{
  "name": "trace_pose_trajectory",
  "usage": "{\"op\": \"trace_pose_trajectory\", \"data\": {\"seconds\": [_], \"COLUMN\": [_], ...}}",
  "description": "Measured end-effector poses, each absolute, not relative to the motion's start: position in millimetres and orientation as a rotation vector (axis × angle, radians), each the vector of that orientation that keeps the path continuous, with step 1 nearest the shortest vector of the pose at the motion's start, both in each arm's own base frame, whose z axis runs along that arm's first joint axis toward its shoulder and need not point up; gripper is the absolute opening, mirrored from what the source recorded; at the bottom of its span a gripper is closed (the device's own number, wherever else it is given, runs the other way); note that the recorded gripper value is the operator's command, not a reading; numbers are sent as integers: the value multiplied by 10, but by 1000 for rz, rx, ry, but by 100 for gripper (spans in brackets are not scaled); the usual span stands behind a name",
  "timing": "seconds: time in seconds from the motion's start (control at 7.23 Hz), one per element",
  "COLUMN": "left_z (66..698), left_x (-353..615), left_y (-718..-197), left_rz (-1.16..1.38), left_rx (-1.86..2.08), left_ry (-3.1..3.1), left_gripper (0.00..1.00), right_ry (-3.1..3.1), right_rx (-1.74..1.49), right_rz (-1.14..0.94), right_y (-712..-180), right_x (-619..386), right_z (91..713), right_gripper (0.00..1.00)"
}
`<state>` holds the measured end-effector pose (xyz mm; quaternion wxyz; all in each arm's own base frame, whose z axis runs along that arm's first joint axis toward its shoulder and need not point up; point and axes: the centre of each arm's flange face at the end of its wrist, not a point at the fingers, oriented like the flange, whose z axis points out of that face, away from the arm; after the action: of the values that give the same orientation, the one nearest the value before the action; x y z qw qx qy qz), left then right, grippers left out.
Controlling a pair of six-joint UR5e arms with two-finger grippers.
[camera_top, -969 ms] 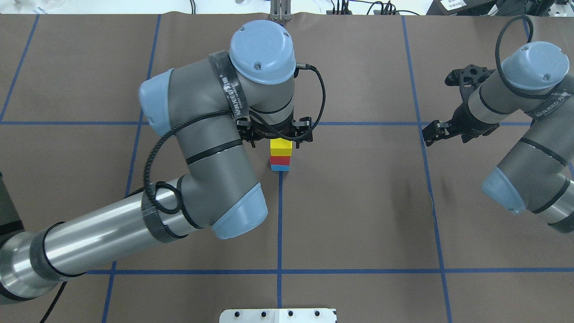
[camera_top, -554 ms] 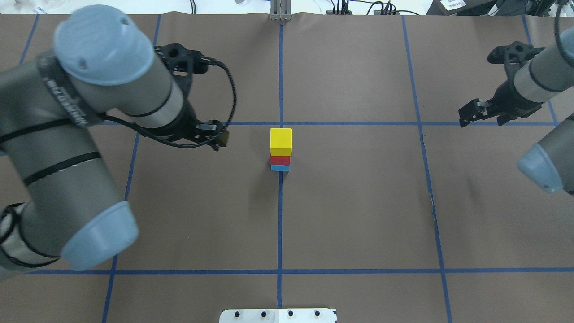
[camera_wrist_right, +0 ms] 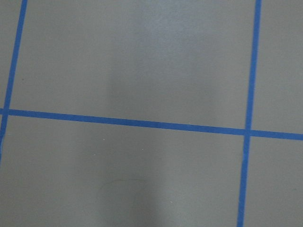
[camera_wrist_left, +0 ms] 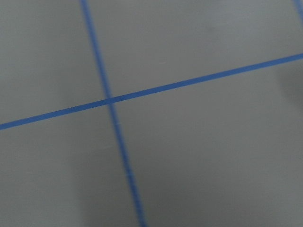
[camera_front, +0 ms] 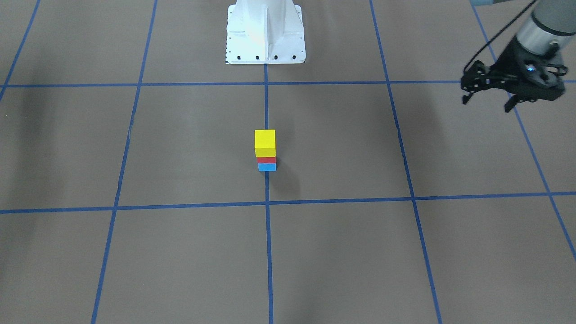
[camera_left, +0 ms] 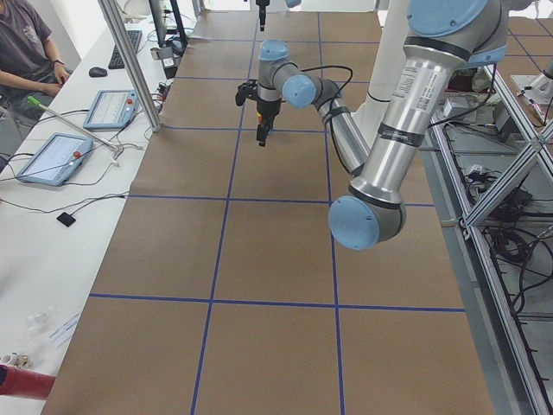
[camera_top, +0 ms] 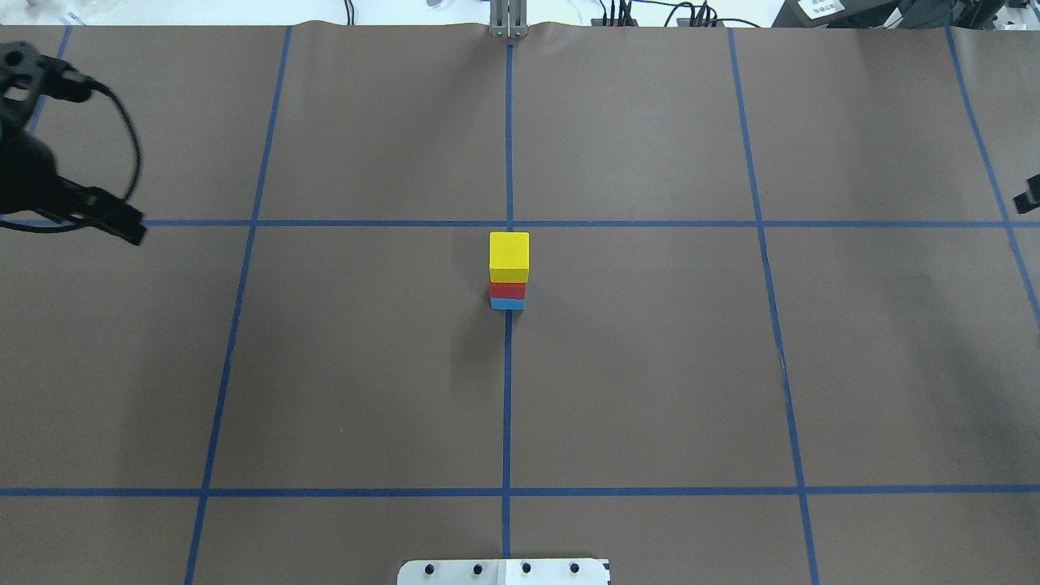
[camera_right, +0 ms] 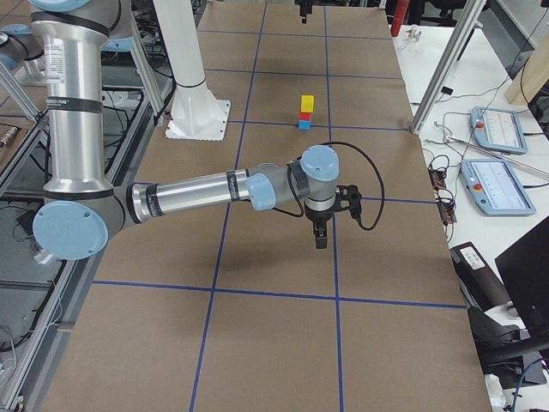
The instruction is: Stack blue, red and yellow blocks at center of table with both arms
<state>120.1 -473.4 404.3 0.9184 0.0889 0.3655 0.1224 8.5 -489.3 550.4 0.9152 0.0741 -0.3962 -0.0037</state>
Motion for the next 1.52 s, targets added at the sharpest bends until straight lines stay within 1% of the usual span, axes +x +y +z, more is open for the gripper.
{"op": "trace_pose_trajectory", "data": {"seconds": [0.28, 0.55, 0.97, 1.52], "left_z": [4793, 5271, 5570, 5571], "left_x": [493, 57, -296, -315], "left_y": [-4863, -4982, -4881, -4835], "left_rz": [203, 98, -17, -15], "left_rx": [117, 55, 16, 38], "left_ry": [779, 786, 809, 822], "left_gripper": [100, 100, 100, 100], "right_ry": [-832, -830, -807, -794], "right_rx": [167, 158, 152, 149], "right_rz": [14, -4, -55, -61], "right_y": [-4826, -4863, -4955, -4964], "right_x": [321, 225, -66, -107], "right_z": [5561, 5586, 5530, 5556], "right_gripper": [100, 100, 100, 100]}}
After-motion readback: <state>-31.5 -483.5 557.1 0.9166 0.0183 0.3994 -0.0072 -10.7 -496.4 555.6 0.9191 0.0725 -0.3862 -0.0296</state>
